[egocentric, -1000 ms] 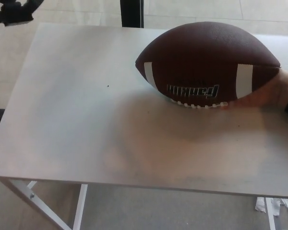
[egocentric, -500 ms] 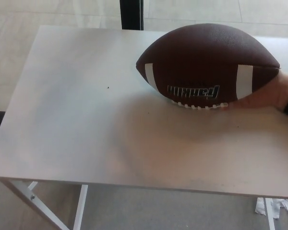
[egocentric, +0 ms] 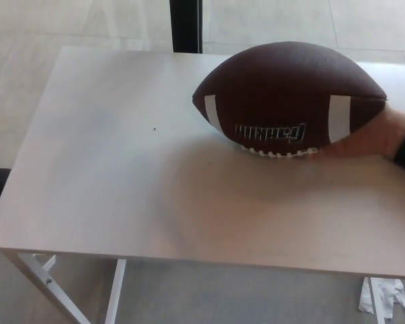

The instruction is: The robot uses both its hands to grab the left and right ends of a football kept in the middle of the desk infront of it, lifts it up and places it in the palm of a person

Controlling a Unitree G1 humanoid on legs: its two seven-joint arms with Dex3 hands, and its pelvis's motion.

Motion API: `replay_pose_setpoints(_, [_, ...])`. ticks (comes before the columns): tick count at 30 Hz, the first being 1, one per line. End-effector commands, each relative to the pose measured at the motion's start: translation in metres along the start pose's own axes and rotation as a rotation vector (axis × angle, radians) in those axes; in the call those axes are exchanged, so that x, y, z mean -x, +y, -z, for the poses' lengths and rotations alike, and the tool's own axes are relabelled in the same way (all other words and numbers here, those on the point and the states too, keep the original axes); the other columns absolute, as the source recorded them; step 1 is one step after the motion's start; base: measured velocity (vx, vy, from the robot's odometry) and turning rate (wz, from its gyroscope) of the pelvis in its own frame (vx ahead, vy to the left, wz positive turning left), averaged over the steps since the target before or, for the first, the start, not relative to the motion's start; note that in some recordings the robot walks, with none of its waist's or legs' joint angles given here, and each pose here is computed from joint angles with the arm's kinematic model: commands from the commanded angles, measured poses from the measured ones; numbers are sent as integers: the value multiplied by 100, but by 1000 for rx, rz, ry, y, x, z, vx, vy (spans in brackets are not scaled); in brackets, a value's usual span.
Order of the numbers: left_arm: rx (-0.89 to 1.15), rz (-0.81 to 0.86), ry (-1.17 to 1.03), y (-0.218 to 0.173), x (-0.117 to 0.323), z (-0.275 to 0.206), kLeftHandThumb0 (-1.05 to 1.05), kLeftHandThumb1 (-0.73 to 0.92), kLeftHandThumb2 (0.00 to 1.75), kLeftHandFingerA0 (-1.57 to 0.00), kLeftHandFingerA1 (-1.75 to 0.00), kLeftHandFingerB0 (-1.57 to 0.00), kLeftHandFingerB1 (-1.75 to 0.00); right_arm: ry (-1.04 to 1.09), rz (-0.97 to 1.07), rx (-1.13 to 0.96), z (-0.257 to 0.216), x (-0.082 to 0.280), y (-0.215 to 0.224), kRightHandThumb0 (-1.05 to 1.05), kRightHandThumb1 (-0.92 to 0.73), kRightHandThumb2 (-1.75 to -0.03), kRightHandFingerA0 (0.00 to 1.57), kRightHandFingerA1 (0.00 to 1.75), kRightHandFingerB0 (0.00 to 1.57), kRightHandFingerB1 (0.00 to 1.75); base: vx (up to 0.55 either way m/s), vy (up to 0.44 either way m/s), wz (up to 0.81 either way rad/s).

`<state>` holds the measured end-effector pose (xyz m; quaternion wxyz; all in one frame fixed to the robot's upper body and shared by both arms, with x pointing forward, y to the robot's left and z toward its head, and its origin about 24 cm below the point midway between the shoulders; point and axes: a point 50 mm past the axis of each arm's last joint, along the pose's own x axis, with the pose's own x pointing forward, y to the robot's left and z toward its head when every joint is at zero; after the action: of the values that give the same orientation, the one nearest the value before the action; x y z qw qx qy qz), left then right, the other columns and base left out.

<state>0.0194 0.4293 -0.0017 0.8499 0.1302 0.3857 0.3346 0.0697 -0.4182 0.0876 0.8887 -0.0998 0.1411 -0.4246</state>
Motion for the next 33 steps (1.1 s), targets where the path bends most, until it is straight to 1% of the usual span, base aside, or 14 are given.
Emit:
replay_pose_setpoints(1, [90, -238, -61, 88, 69, 68, -105, 74, 114, -26, -69, -4, -46, -159, 469, 0, 73, 84, -118, -56, -74, -61, 67, 101, 55, 67, 0, 0, 0])
replay_pose_setpoints(4, [144, -211, 43, 82, 69, 87, -92, 85, 66, -19, -74, -9, -46, -11, 529, -60, 94, 83, -120, -58, -72, -62, 50, 128, 51, 69, 0, 0, 0])
replay_pose_setpoints(5, [132, -192, 100, 72, 60, 91, -87, 68, 107, -26, -67, -8, -49, 172, 518, -46, 102, 77, -116, -73, -73, -68, 88, 155, 29, 64, 0, 0, 0])
replay_pose_setpoints(10, [215, -178, 143, 51, 32, 84, -95, 82, 64, -32, -72, -16, -49, 358, 469, -211, 94, 52, -93, -55, -78, -63, 39, 118, 23, 48, 0, 0, 0])
replay_pose_setpoints(12, [191, -117, 142, 37, 21, 70, -87, 66, 101, -32, -72, -15, -58, 404, 453, -226, 80, 36, -74, -50, -75, -61, 42, 128, 19, 56, 0, 0, 0])
replay_pose_setpoints(13, [174, -36, 167, 19, 13, 55, -84, 86, 65, -55, -84, -25, -63, 439, 420, -257, 67, 16, -55, -60, -58, -90, 66, 111, 28, 62, 0, 0, 0])
replay_pose_setpoints(20, [98, 125, 248, -26, 2, 53, -81, 87, 65, -38, -78, -11, -59, 508, 390, -385, 52, -35, -19, -48, -80, -61, 44, 126, 19, 53, 0, 0, 0])
replay_pose_setpoints(22, [123, 156, 307, -39, 6, 68, -76, 86, 66, -34, -74, -14, -54, 518, 454, -428, 59, -38, -22, -56, -62, -95, 68, 114, 25, 63, 0, 0, 0])
replay_pose_setpoints(23, [157, 216, 346, -45, 13, 76, -39, 51, 110, -18, -62, -6, -55, 519, 486, -395, 67, -35, -26, -58, -61, -94, 66, 112, 30, 64, 0, 0, 0])
replay_pose_setpoints(27, [203, 218, 371, -38, 20, 84, -77, 81, 64, -29, -76, -19, -56, 516, 403, -310, 73, -29, -33, -51, -73, -60, 43, 123, 31, 60, 0, 0, 0])
replay_pose_setpoints(28, [208, 193, 373, -34, 20, 87, -39, 51, 110, -19, -63, -5, -55, 504, 406, -320, 74, -27, -38, -51, -71, -59, 45, 113, 28, 57, 0, 0, 0])
replay_pose_setpoints(30, [233, 151, 381, -28, 18, 89, -39, 51, 110, -23, -64, -7, -55, 446, 406, -373, 74, -26, -44, -47, -53, -93, 42, 80, 28, 62, 0, 0, 0])
replay_pose_setpoints(31, [267, 139, 393, -26, 17, 90, -39, 51, 110, -23, -65, -7, -56, 421, 392, -371, 74, -24, -47, -46, -73, -61, 40, 129, 39, 77, 0, 0, 0])
replay_pose_setpoints(33, [302, 134, 396, -27, 14, 90, -78, 85, 66, -32, -74, -18, -54, 408, 347, -347, 74, -25, -49, -45, -72, -60, 41, 121, 33, 69, 0, 0, 0])
